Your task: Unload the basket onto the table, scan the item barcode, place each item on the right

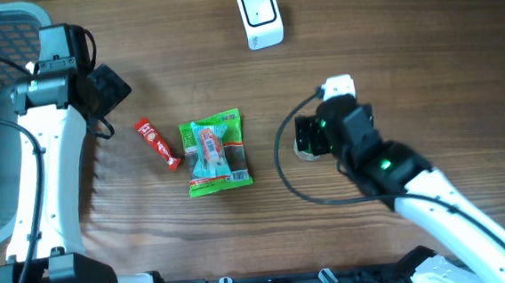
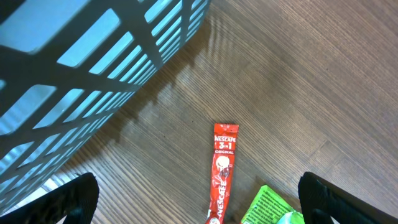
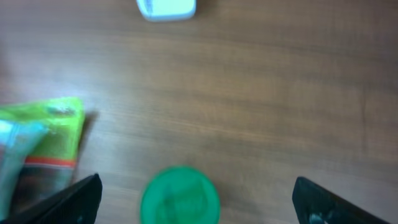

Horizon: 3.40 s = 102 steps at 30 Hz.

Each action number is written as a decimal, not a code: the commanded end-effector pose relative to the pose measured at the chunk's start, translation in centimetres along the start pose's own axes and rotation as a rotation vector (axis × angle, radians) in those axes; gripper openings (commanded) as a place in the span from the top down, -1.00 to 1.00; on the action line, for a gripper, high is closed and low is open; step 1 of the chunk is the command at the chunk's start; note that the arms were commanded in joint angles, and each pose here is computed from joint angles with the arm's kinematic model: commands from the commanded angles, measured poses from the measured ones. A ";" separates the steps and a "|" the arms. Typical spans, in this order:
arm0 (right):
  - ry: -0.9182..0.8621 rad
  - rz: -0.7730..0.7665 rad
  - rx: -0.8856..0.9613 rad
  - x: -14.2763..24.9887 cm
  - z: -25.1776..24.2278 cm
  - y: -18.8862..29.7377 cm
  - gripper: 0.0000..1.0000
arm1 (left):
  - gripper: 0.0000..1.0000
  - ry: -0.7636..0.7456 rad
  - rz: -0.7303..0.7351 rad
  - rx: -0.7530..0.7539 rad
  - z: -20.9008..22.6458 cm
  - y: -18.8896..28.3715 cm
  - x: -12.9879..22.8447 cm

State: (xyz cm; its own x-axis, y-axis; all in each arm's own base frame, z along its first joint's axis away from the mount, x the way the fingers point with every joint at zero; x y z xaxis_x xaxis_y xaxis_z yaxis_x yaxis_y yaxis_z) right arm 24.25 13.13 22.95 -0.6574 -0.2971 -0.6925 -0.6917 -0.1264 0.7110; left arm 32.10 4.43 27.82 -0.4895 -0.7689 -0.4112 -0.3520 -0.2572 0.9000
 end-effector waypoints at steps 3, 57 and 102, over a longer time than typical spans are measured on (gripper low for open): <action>-0.058 0.108 -0.170 -6.8 -3.4 5.2 -0.99 | -1.00 0.009 -0.028 0.000 0.2 0.4 -0.6; 0.012 0.744 -0.158 2.4 0.3 -13.8 -0.99 | -1.00 0.008 -0.028 0.000 0.1 0.4 -0.6; 0.023 0.764 -0.176 4.2 0.5 -14.2 -0.68 | -1.00 0.009 -0.028 0.000 0.2 0.4 -0.6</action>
State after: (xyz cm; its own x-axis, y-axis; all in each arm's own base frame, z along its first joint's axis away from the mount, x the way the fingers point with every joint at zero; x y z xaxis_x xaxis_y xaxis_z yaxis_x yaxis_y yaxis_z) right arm 31.64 14.41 11.03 -0.9186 -0.3939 -0.0319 -0.0119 -0.0531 0.9985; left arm 32.10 4.44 27.82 -0.4894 -0.7689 -0.4115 -0.3520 -0.2576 0.8999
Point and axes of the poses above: each gripper's point midway between its finger pads, its own y axis back along the fingers, its own z axis along the line the jaws close on, x = y × z, the point moved 10 cm from there along y, back along the fingers, and after that the axes turned 12 degrees about y, right-handed, at the moved point
